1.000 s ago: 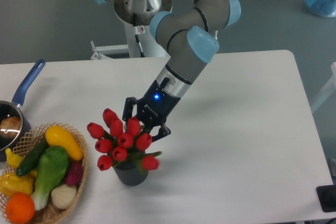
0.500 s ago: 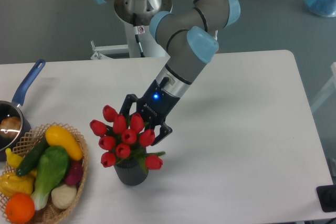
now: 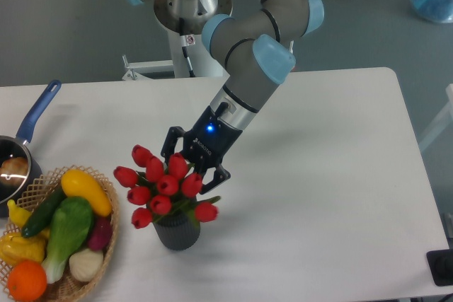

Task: Pick up the flowers from the vase
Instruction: 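Close the gripper on the tulip stems, gathering the bouquet, then lift the gripped tulips up and out of the black vase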

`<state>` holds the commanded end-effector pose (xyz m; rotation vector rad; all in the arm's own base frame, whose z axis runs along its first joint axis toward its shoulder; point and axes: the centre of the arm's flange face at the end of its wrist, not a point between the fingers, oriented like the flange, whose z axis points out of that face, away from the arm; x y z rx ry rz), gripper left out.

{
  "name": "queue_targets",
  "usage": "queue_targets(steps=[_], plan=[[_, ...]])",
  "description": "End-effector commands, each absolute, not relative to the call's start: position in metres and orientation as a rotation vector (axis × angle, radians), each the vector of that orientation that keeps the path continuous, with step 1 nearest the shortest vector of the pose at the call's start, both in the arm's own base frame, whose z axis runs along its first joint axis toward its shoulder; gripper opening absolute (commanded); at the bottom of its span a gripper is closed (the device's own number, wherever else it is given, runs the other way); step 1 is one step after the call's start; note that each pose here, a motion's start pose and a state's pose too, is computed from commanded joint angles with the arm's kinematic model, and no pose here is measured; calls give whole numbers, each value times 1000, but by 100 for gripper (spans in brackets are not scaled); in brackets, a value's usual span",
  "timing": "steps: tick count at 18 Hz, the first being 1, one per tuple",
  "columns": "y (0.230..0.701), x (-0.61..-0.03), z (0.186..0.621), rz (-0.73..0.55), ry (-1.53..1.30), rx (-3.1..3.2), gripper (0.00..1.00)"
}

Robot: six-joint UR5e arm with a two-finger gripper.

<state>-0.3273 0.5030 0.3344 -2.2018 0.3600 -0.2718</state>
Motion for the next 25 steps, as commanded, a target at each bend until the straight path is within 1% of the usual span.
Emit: queue_targets(steps=[3,4,5,6,13,17,22,25], plan=[[503,-326,333,-277,359,-2203,23],[503,-326,333,-276,360,-2203,22],[503,-326,333,-276,360,-2203,18],[503,-326,333,-276,360,-2203,17],[501,-326,333,-277,354,-2204,17],[498,-326,339,-270,352,-2190,17],[491,-327,358,-258,348,-2146,17],[483,-326,381,-251,323,-2111,17]])
